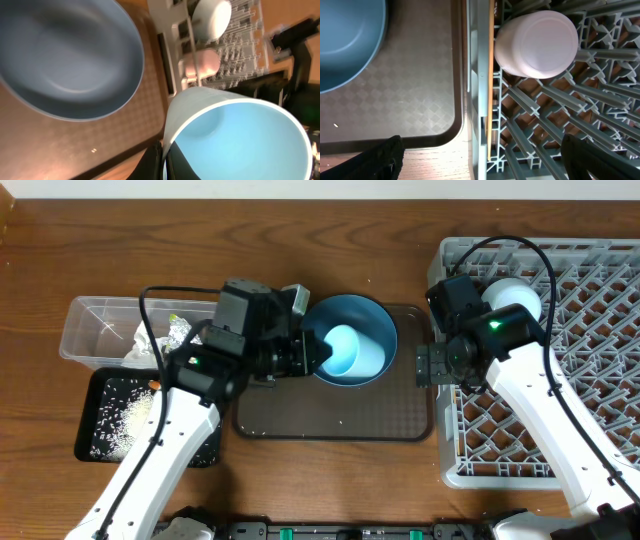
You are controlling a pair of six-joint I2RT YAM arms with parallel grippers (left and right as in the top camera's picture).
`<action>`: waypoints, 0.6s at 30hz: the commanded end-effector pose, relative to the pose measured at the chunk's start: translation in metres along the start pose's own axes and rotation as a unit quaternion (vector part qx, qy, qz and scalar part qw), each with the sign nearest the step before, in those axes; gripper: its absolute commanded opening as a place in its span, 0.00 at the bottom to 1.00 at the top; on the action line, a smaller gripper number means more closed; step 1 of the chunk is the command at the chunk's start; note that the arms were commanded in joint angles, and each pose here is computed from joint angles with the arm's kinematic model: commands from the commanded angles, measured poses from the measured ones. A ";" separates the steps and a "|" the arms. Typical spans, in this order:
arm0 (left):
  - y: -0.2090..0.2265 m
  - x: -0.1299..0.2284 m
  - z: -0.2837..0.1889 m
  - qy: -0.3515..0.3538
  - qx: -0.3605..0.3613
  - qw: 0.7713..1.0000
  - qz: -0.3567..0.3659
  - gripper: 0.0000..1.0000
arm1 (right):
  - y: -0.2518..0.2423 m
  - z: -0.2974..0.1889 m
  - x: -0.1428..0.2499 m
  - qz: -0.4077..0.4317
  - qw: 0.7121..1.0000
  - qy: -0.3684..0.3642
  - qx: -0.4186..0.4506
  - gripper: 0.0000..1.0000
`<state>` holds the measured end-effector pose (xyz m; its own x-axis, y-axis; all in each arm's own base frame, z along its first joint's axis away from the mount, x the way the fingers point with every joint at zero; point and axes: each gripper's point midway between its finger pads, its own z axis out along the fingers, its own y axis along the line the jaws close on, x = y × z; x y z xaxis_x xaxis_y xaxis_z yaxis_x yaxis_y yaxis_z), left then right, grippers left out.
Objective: Sort waste into correct bins and load items into the dishwasher rack
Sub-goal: 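Grasp the light-blue cup with left gripper and lift it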
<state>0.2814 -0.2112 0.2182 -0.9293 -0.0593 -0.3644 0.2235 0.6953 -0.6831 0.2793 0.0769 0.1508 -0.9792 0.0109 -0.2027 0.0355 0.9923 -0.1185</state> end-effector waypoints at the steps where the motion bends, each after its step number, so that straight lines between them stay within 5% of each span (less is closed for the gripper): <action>1: 0.000 0.006 -0.004 0.017 0.021 0.997 0.070 0.06 | -0.007 -0.001 -0.002 0.013 1.000 -0.003 0.003 0.99; 18: 0.008 0.007 -0.010 0.020 0.024 0.985 0.169 0.06 | -0.007 -0.001 -0.002 0.013 1.000 -0.004 0.002 0.99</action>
<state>0.2721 -0.2036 0.2136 -0.8324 0.1821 -0.5235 0.4975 0.6618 -0.5608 0.2793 0.0769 0.1508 -0.9792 0.0109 -0.2027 0.0355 0.9923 -0.1185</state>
